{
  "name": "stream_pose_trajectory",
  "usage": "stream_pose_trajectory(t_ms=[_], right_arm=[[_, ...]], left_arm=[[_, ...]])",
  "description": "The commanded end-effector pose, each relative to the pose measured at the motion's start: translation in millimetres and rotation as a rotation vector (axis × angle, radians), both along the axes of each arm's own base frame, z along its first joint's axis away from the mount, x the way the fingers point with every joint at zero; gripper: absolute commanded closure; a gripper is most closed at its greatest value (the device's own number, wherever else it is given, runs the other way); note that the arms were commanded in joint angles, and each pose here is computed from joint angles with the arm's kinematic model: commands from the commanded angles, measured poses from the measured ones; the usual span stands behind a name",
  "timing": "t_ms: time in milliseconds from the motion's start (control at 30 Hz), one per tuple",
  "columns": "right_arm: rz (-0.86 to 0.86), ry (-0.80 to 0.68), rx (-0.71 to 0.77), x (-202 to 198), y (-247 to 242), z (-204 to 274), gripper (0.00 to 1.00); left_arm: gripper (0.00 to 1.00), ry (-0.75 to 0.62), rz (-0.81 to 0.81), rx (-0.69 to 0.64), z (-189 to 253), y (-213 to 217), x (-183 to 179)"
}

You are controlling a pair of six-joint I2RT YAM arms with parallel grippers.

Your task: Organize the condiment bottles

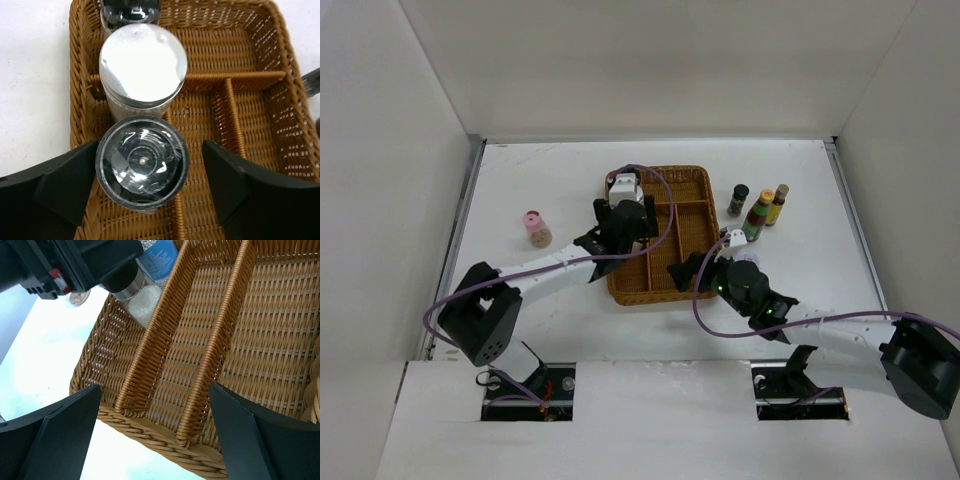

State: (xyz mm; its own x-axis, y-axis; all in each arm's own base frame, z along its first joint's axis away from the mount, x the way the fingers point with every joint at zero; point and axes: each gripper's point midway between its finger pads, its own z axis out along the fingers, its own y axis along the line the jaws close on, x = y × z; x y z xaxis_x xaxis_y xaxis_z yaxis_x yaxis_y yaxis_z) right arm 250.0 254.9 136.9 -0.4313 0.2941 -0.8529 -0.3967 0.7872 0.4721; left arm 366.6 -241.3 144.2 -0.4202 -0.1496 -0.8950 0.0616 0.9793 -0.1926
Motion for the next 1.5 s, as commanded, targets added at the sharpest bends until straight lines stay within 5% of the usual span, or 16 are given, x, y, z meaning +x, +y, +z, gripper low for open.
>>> stream_pose_trajectory(t_ms=[0,167,333,567,800,1033,1300,1467], right_arm=[[0.014,-0.048,0.06,2,7,21,0.05],[0.013,-0.046,0.055,2,6,20,0.05],[0.007,-0.044,0.063,2,4,20,0.05],[0.02,-0.038,0.057,2,9,18,0.05],[0.021,-0.043,0.061,1,8,20,0.04],[0.025,-0.037,0.059,1,9,18,0.04],[0.034,-0.026,0.05,2,13,14,0.04],[0.026,-0.047,0.076,-1,7,23,0.04]], left_arm=[[0.12,-0.132,0.023,-0.089,54,1,0],[0.07,-0.168,0.037,-0.101,79,26,-25],[0.07,-0.162,0.227,-0.091,76,106,-38],[0.08,-0.087,0.517,-0.054,48,214,-11],[0.13,-0.021,0.596,-0.018,17,244,27],[0.27,-0.008,0.652,-0.007,0,261,36],[0.59,-0.031,0.648,-0.005,1,265,45],[0.68,-0.121,0.583,-0.05,40,242,26]])
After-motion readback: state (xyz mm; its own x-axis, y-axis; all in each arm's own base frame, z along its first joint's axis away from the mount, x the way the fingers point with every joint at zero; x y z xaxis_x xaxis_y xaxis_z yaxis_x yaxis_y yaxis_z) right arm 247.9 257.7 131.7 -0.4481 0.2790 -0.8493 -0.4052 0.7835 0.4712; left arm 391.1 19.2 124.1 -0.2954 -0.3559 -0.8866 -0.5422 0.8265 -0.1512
